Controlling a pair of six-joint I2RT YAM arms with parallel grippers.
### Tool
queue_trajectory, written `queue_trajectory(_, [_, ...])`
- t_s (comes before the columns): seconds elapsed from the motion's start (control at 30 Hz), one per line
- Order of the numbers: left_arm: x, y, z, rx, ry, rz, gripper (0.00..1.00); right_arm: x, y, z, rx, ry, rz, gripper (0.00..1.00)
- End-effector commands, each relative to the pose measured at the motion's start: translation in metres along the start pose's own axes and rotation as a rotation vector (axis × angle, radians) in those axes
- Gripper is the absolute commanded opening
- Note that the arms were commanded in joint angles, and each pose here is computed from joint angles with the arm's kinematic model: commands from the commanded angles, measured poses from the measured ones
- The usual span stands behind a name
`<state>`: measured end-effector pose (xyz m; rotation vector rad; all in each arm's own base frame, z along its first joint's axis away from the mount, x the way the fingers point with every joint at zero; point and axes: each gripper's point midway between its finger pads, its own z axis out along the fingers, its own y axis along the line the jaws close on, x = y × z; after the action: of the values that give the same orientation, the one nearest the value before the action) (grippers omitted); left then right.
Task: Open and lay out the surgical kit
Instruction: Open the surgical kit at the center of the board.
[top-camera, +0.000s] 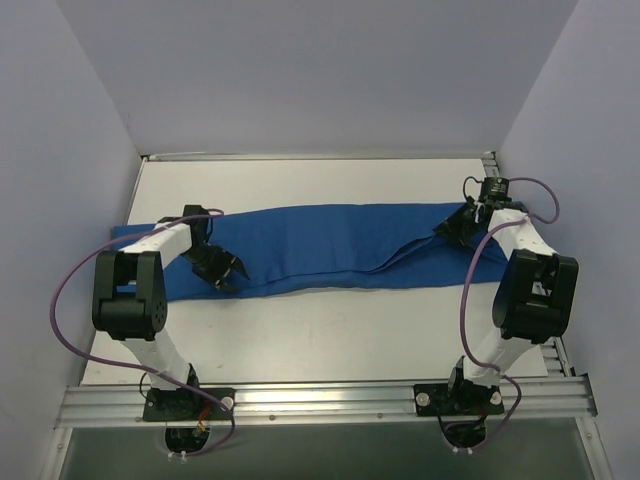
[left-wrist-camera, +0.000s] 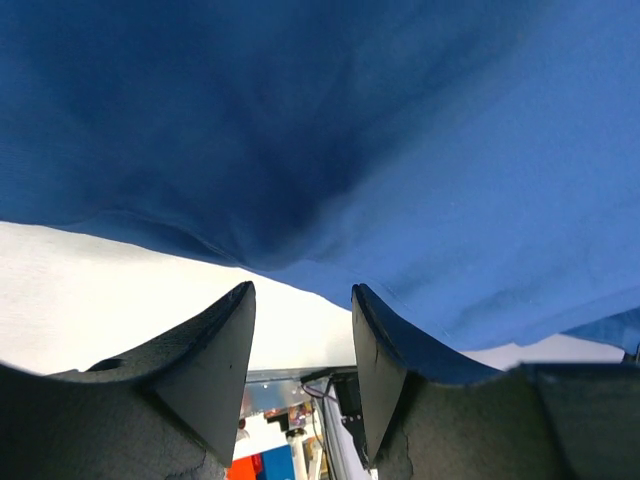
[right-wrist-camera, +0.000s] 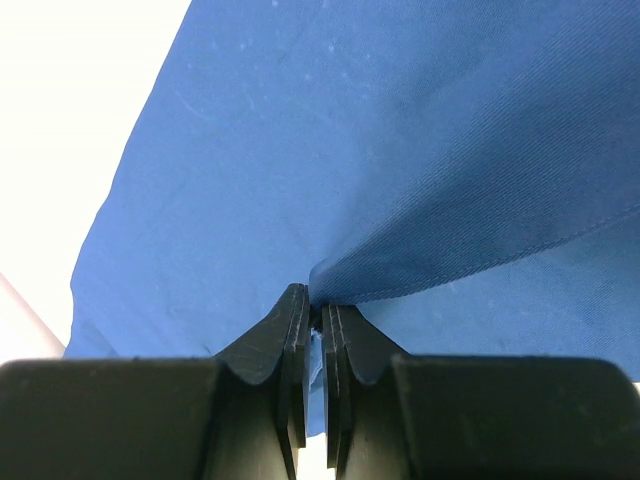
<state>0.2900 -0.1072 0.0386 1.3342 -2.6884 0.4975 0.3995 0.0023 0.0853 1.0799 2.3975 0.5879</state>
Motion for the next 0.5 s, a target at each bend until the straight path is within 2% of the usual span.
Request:
queue_trajectory(0.0, [-0.015,-0.005,-0.006,0.005,-0.067,0.004,0.52,-0.002,0.012,-0.004,-0.022,0.009,-0.016,0.0])
queue_trajectory(0.47, [-0.033,-0.002,0.007,-0.032,-0.098,-0.022,0.51,-0.001,0.011,-0.004,-0.023,0.006,-0.014,0.0])
